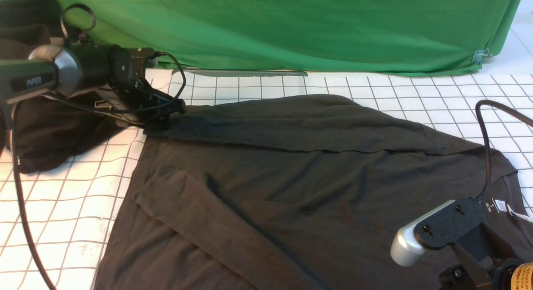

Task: Fold a long-sleeved shirt over a white checkered tablecloth.
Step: 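Grab the top left corner of the dark shirt with the left gripper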

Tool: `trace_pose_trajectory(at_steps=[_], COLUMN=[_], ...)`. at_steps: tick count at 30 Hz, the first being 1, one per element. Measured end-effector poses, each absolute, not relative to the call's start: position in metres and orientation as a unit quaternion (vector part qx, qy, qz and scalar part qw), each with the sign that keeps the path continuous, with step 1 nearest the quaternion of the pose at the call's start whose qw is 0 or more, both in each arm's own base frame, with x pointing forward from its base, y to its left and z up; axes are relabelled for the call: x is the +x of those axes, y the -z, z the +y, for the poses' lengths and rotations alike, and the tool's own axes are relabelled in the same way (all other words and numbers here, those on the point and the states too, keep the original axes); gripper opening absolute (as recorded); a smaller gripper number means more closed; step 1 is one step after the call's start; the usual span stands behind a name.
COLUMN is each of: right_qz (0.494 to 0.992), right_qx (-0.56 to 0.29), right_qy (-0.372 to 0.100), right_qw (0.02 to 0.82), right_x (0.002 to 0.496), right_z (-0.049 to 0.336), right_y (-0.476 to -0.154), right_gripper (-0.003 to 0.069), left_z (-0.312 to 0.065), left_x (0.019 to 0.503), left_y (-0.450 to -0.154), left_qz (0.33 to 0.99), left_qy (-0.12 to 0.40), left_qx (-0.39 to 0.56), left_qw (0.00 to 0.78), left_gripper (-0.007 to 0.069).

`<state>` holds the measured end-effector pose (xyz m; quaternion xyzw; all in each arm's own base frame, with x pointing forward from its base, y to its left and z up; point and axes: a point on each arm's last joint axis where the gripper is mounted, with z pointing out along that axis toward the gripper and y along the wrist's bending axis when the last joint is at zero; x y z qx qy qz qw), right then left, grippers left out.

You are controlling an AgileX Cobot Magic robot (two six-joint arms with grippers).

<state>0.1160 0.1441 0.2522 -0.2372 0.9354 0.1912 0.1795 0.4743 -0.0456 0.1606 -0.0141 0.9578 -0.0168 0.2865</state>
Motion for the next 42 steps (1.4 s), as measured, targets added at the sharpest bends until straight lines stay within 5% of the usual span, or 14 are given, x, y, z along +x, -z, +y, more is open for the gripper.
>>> trace_pose_trajectory(at_steps=[6,12,20,31,34,39,42], right_qz=[0.935,0.935,0.935,0.936,0.936,0.936,0.936], right_qx=[-0.237,-0.237,-0.237,-0.237,-0.237,-0.237,-0.236], right_qy=[-0.191,-0.191,-0.192,-0.19,-0.19,-0.19,-0.19], right_qw=[0.18,0.18,0.181,0.176,0.176,0.176,0.177], right_x=[0.116,0.116,0.116,0.116,0.116,0.116,0.116], right_z=[0.144,0.144,0.144,0.144,0.144,0.144,0.144], right_y=[-0.252,-0.252,-0.252,-0.252,-0.252,-0.252,-0.252], right_gripper=[0.0463,0.0463,0.0463,0.0463,0.0463,0.0463,0.0463], left_z=[-0.045,-0.046,-0.046,-0.046,-0.046,-0.047,-0.046], left_x=[0.471,0.47,0.472,0.479,0.479,0.479,0.479], left_y=[-0.185,-0.218,-0.215,-0.168,-0.167,-0.167,-0.167], left_qz=[0.957,0.952,0.953,0.966,0.966,0.966,0.966], left_qy=[0.016,0.017,0.016,0.001,0.0,-0.003,-0.004], left_qx=[-0.014,-0.001,0.002,0.042,0.042,0.056,0.061], left_qw=[0.29,0.306,0.302,0.254,0.253,0.253,0.253], left_gripper=[0.0029,0.0015,0.0028,0.0231,0.0223,0.0057,0.002])
